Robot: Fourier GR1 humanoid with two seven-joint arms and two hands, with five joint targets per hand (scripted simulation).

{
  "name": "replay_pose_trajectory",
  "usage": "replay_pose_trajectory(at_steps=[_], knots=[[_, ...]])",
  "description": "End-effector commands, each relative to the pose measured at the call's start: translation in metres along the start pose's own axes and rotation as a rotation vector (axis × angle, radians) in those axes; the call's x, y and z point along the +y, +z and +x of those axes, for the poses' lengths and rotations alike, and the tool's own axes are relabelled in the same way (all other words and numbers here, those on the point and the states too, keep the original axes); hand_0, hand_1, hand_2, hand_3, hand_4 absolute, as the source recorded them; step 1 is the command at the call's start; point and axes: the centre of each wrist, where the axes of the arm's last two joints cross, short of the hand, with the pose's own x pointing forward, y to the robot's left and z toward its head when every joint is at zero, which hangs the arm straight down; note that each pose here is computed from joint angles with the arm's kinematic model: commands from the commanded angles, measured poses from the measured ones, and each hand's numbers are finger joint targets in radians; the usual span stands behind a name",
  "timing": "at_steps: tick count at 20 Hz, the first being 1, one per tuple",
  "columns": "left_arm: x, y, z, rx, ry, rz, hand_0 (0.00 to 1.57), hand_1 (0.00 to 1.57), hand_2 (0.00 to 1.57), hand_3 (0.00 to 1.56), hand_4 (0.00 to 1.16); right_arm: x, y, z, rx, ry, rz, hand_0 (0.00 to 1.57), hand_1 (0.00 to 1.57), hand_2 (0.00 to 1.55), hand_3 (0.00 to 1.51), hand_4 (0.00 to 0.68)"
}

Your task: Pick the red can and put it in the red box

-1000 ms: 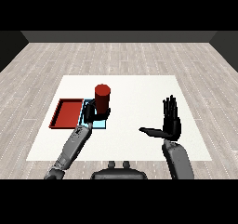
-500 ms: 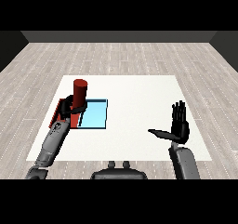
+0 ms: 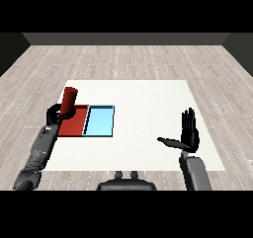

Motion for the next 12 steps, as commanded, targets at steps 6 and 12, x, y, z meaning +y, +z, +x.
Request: replay_pose_trajectory(at_steps=[6, 12], knots=[[-0.031, 0.0006, -0.044, 0.195, -0.144, -0.047, 1.4, 1.4, 1.34, 1.35, 0.92, 0.014, -0.009, -0.028, 0.007, 0.066, 0.022, 0.0, 0.0, 0.0, 0.0, 0.0], [-0.038, 0.0159, -0.068, 0.259, -0.084, -0.081, 1.35, 1.35, 1.37, 1.28, 0.94, 0.02, -0.028, -0.034, -0.019, 0.105, 0.026, 0.0, 0.0, 0.0, 0.0, 0.0]])
